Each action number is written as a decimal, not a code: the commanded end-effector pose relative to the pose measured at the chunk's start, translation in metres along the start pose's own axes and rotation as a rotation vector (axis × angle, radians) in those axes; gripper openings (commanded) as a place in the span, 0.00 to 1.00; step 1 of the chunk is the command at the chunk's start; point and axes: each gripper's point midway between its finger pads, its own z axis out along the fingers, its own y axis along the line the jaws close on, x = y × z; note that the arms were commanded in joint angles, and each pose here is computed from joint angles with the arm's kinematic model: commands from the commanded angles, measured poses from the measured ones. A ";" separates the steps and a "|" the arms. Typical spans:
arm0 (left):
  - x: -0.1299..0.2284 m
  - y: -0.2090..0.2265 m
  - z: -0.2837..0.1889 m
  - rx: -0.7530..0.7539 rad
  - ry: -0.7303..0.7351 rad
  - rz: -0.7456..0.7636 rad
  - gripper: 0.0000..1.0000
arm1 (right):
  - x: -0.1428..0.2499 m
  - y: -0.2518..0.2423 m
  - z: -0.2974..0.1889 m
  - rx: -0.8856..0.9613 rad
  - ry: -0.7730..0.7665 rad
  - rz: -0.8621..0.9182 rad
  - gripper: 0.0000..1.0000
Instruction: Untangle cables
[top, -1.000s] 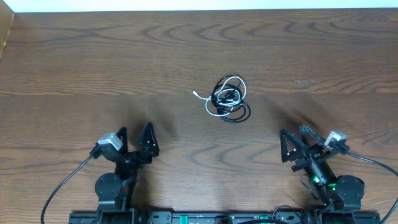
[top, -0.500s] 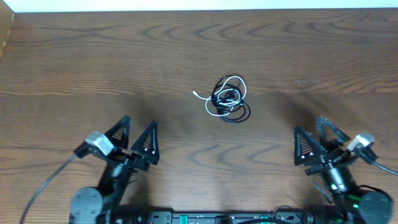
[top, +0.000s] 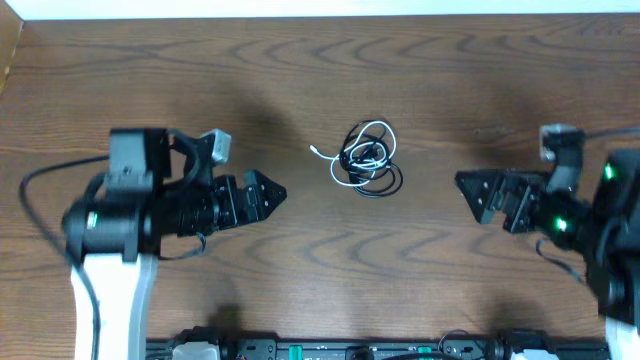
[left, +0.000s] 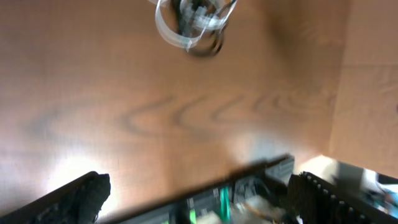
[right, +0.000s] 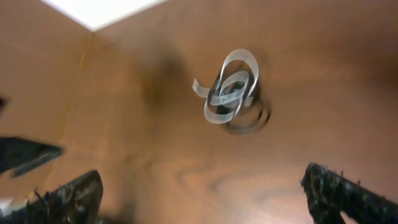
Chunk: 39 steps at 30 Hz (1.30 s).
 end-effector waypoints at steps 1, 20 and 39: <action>0.002 0.009 0.017 -0.009 0.129 -0.109 0.97 | 0.001 0.024 0.011 -0.162 0.102 0.027 0.99; -0.022 0.070 0.046 -0.248 0.157 -0.102 0.97 | 0.000 -0.025 0.200 0.077 0.270 0.038 0.84; -0.024 0.070 0.047 -0.247 0.151 -0.099 0.97 | 0.048 -0.042 0.329 0.149 0.292 0.223 0.31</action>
